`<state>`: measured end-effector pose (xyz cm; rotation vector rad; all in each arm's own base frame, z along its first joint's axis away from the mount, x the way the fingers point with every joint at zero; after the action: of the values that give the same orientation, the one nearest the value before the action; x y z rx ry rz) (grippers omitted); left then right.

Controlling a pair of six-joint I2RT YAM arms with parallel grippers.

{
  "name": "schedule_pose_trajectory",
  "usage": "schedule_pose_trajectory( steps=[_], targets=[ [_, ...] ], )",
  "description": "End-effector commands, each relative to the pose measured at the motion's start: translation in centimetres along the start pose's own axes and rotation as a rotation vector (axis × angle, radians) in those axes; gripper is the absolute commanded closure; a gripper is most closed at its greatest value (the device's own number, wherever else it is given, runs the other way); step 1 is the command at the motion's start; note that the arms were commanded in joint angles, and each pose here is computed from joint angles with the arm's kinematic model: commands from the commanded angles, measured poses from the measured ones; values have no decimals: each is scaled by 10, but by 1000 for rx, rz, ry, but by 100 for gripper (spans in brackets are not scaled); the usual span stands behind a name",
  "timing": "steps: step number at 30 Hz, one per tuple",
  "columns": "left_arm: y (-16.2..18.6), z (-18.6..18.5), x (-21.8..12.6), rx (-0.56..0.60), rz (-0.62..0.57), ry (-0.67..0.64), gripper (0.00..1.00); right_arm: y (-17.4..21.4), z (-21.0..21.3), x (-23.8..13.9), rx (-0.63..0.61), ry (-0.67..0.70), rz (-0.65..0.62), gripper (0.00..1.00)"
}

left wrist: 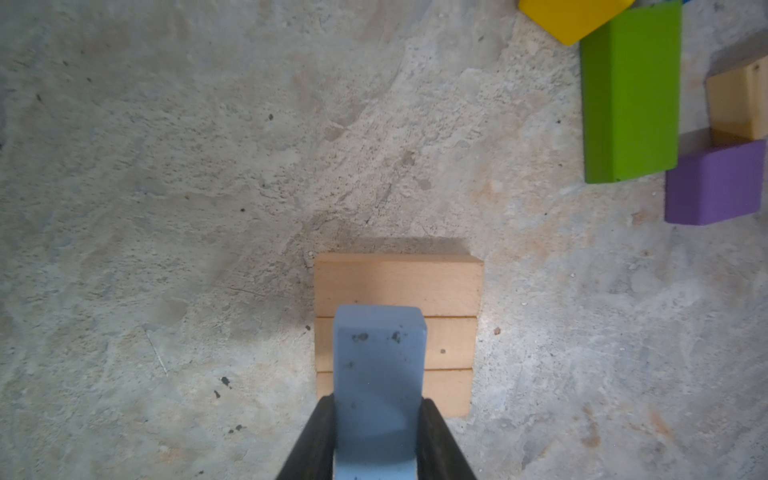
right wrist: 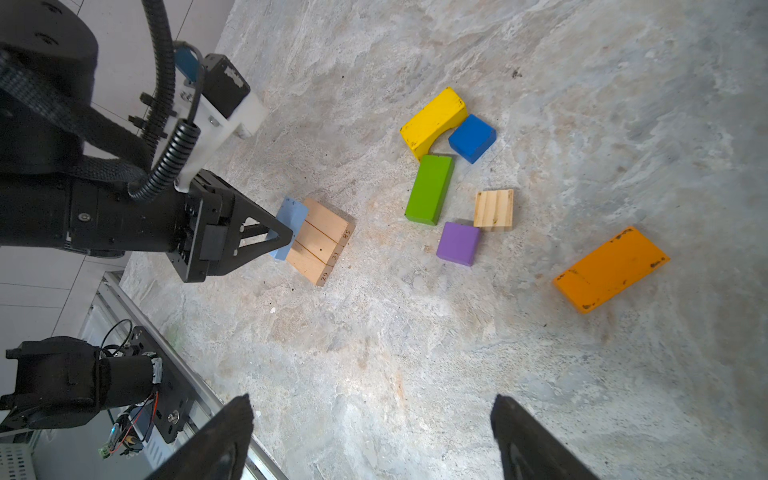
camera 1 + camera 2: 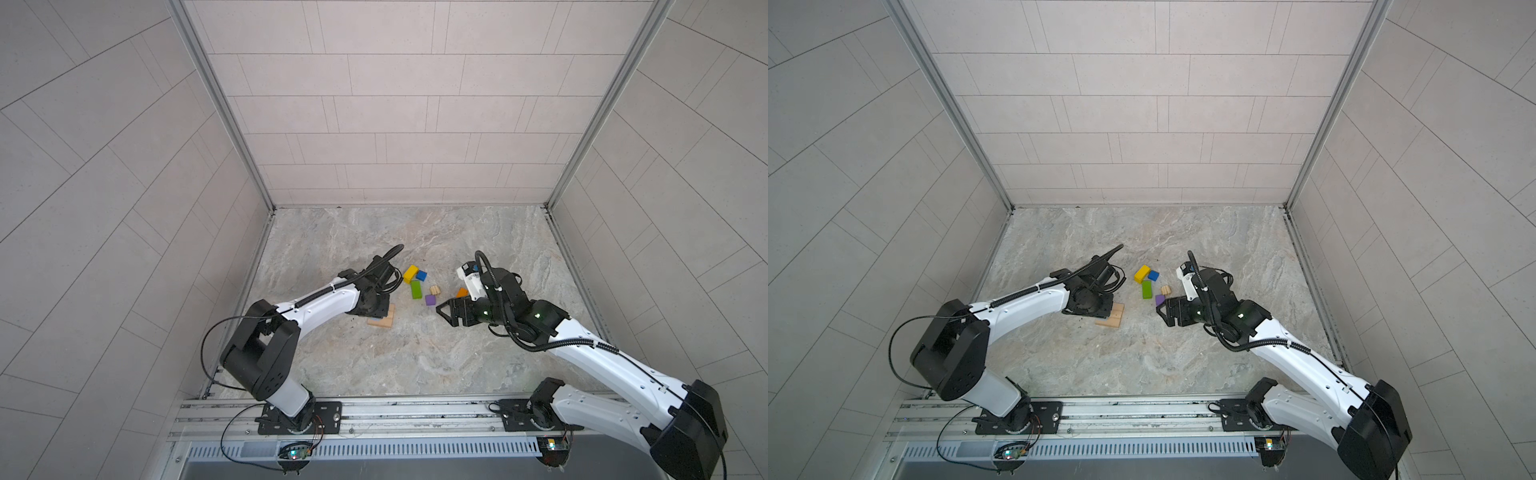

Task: Build the wood block tower
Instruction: 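Lower the light blue block onto the top wood bar with the left gripper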

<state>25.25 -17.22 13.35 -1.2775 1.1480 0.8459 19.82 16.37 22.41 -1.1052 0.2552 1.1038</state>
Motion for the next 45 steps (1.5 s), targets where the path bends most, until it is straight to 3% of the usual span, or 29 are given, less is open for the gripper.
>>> schedule_pose_trajectory(
  steps=[1, 45],
  targets=[
    [2, 1, 4, 14, 2, -25, 74, 2, -2, -2, 9, 2, -9, 9],
    [4, 2, 20, 28, 24, -49, 74, 1, -2, 1, 3, 8, 2, 9]
  ],
)
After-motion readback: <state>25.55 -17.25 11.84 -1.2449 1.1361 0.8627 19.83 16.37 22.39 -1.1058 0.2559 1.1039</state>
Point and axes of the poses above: each gripper's point midway between its finger pads, its own x axis out along the fingers, its own z axis along the line the jaws close on, y = z × x, the point moved 8 cm from there along -x, back along the fingers, and after that the axes turned 2 degrees about x, right-handed, at the moved point
